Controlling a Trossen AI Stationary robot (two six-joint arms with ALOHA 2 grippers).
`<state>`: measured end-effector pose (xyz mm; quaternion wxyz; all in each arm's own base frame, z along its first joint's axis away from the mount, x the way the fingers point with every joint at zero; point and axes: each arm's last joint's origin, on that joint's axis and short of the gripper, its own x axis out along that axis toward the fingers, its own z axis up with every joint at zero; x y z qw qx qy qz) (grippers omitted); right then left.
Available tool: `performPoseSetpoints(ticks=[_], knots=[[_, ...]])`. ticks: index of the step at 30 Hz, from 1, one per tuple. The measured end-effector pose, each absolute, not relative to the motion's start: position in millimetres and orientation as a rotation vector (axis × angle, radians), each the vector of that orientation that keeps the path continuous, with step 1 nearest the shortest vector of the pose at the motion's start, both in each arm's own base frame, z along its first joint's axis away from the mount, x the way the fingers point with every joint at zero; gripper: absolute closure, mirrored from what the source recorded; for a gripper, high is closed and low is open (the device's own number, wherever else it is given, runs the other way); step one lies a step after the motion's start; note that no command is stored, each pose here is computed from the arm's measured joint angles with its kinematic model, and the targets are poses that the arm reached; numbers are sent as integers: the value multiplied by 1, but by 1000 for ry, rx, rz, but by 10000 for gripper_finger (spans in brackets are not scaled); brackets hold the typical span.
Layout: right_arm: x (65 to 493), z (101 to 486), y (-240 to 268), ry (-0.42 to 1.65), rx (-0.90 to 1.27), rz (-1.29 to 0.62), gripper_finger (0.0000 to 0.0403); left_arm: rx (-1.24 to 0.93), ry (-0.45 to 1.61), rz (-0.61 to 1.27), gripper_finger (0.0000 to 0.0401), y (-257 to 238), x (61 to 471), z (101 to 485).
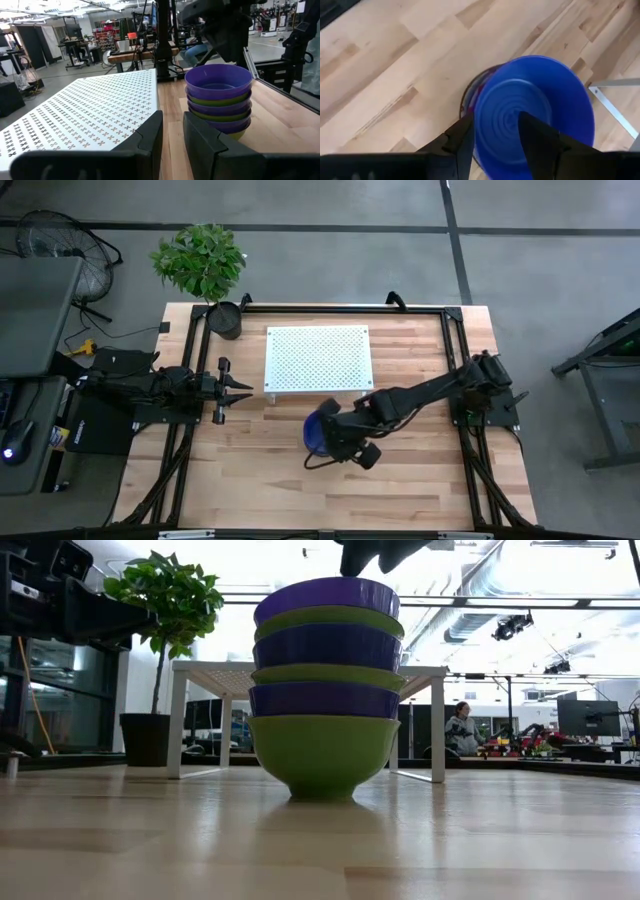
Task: Pick & Place Mini bowls
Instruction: Put the violet bowl on the shelf
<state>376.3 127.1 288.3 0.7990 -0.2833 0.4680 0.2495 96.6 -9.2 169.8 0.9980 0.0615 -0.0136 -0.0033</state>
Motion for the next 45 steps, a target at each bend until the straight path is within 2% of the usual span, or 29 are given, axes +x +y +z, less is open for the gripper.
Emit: performPoseSetpoints(ticks=[9, 26, 45], knots=[[383, 275, 130, 1081, -600, 567, 263, 123, -28, -7, 329, -9, 97, 170], [381, 274, 129, 1113, -609, 537, 265, 123, -27, -7, 329, -9, 97, 170], [379, 274, 128, 1143, -595, 508, 361, 123, -28, -7, 329, -9, 97, 170]])
